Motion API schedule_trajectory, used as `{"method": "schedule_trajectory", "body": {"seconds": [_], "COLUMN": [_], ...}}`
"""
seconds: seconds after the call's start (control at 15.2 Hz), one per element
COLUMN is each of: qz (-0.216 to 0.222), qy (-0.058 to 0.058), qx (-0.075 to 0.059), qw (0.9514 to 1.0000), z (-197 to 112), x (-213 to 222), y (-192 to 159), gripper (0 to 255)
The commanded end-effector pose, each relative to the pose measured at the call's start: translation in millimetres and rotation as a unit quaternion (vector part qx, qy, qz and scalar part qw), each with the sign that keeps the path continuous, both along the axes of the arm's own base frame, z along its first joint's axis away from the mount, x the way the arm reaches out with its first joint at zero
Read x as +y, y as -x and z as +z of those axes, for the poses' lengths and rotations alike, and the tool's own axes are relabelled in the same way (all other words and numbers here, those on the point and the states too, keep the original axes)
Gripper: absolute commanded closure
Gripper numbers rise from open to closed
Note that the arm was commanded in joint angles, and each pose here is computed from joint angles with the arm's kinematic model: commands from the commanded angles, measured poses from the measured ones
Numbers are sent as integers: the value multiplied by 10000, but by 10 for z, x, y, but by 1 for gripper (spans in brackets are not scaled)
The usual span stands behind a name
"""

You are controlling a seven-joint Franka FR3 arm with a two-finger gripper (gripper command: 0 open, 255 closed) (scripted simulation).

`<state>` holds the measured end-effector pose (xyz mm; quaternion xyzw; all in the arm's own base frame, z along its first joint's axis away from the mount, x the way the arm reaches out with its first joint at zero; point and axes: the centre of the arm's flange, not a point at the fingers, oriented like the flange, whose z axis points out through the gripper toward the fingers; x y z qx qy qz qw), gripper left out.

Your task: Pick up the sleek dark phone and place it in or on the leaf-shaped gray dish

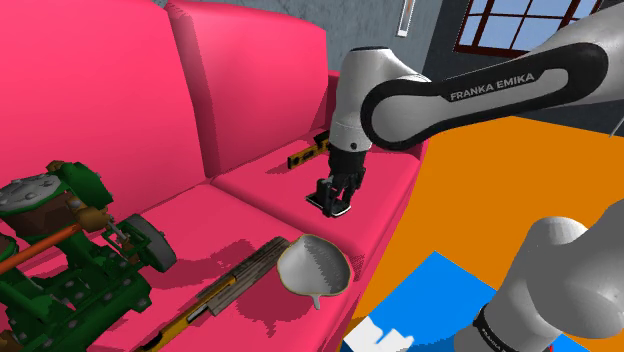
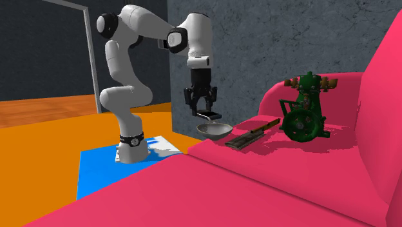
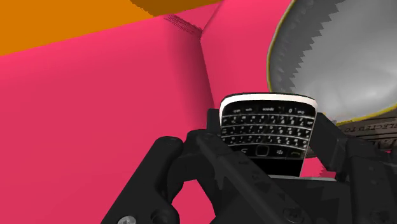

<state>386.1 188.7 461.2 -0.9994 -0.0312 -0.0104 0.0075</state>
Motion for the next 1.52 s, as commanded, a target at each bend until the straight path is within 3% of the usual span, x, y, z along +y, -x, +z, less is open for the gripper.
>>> {"method": "schedule_trajectory", "body": {"seconds": [0.0,0.46,1.45], "qz": [-8,-8,-8], "qy": [0,0,0], "qx": [0,0,0], "qw": [10000,10000,10000], "z": [18,33,-733], "x": [212,905,914], "y": [170,780,788], "gripper": [255,255,255]}}
